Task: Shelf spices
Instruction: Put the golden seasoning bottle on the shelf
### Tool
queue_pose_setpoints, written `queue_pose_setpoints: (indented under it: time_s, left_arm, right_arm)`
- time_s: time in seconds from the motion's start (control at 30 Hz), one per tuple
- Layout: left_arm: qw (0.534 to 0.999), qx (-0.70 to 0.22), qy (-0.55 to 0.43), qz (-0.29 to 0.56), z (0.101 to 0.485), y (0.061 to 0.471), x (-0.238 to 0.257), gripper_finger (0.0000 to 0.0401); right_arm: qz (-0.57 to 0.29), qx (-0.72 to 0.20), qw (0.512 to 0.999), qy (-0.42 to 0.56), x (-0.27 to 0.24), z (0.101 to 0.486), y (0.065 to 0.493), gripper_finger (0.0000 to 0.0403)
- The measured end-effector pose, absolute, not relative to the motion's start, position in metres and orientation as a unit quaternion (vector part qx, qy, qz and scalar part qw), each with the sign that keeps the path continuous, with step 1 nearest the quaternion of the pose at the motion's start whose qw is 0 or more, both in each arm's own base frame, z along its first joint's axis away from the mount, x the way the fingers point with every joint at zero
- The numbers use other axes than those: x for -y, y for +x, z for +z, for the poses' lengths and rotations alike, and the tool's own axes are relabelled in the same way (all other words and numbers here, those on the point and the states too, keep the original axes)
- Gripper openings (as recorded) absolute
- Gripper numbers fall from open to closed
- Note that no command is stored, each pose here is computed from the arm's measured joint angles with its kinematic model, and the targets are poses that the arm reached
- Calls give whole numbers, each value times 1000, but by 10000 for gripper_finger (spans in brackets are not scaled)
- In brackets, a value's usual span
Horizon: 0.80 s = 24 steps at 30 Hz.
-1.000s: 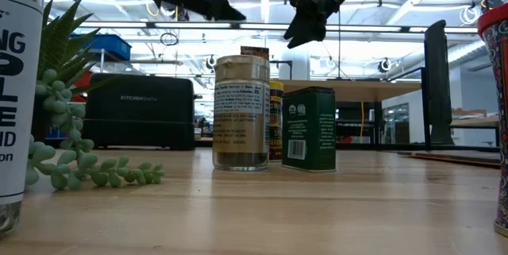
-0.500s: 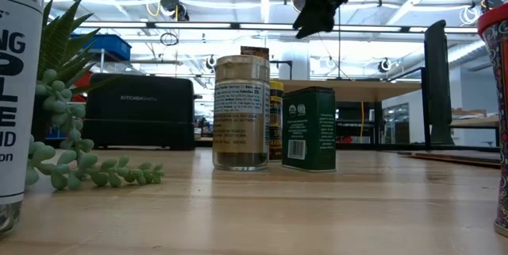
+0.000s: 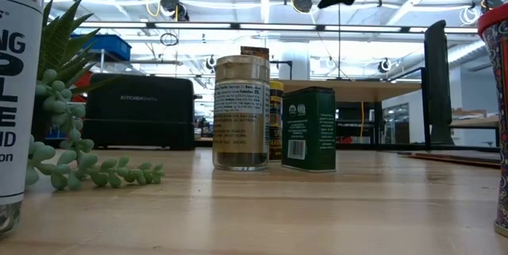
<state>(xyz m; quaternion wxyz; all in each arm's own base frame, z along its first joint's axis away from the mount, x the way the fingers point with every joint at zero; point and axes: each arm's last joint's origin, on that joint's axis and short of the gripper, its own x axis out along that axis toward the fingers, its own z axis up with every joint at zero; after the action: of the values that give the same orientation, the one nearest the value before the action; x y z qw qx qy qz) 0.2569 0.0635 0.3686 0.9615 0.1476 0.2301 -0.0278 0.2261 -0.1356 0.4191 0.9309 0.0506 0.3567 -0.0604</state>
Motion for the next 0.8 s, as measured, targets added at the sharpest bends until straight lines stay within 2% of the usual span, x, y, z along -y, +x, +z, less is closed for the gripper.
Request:
queue_pose_setpoints:
  time_s: [0.3,0.57,0.8]
  left_arm:
    - [946,-295,127,-48,336,262,-21,144]
    - [939,-327,98,-53,299,262,6,144]
    - [945,-315,75,-49,269,262,18,144]
  right_arm:
    - [23,-395,917,44,89,408,236,242]
    - [88,-443,891,42,58,356,257,242]
    - [120,-435,892,23,40,316,271,242]
